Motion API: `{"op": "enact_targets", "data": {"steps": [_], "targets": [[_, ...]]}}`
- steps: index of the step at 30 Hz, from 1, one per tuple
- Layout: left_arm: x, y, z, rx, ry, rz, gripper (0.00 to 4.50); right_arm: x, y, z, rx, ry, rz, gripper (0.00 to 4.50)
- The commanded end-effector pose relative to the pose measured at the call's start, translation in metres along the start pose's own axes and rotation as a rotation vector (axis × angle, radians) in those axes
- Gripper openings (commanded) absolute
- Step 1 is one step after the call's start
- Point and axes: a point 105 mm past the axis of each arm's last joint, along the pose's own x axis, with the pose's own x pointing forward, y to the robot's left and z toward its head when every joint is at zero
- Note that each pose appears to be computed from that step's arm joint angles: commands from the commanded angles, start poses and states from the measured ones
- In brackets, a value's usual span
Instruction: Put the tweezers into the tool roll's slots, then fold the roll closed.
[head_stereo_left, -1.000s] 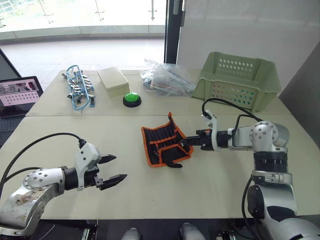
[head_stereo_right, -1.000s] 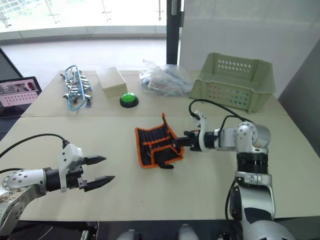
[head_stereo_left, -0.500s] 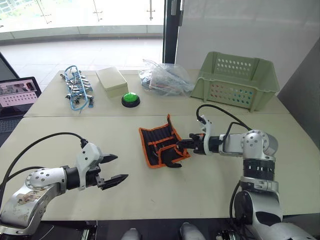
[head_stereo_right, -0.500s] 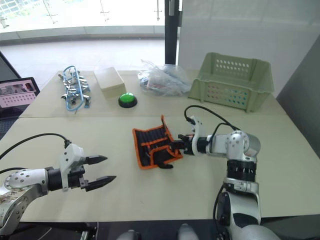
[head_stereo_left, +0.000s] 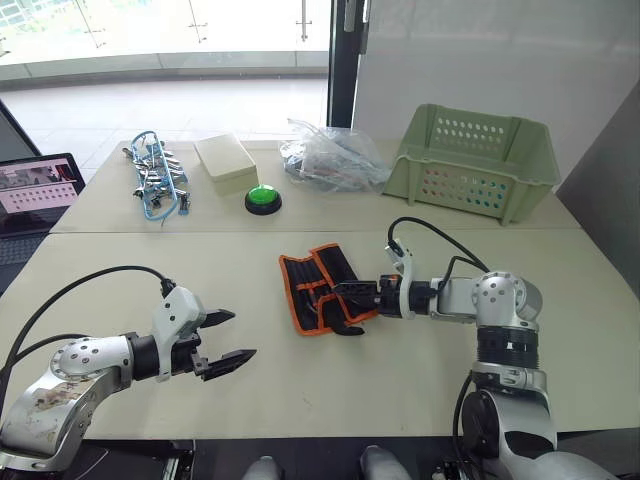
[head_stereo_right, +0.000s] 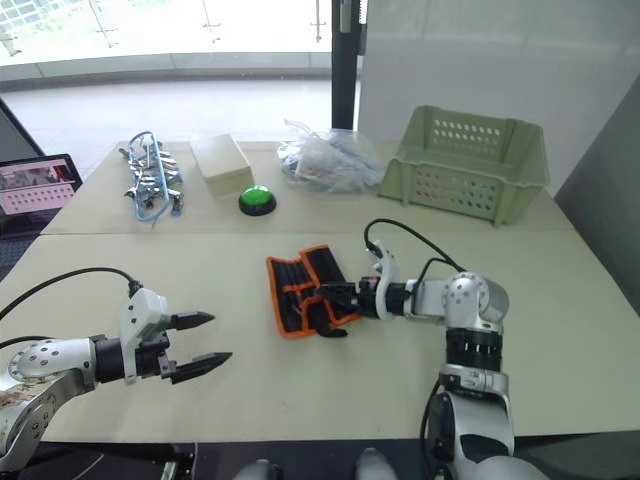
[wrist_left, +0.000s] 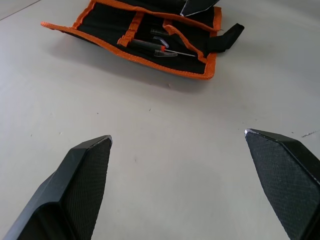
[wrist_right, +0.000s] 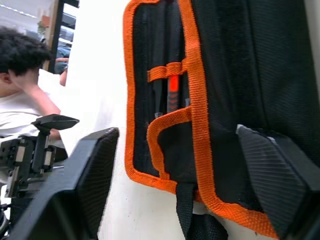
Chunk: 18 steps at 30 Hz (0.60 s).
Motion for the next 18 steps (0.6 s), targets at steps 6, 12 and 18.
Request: {"op": "enact_targets", "data": {"steps": [6,12,18], "targets": [[-0.003,0.002,0.011,0.045,-0.017,-0.001,4.5,-0.025,0.028,0.018,-0.397,-0.134,0.171,3.62],[0.0,0.002,0.013,0.043,-0.023,-0.011,4.5,-0.024,0.033,0.011,-0.688,-0.138,0.202,1.58],[0.004,0.001,0.016,0.026,-0.043,-0.017,4.5,-0.012,-0.002,0.007,-1.023,-0.048,0.093,0.05]]}}
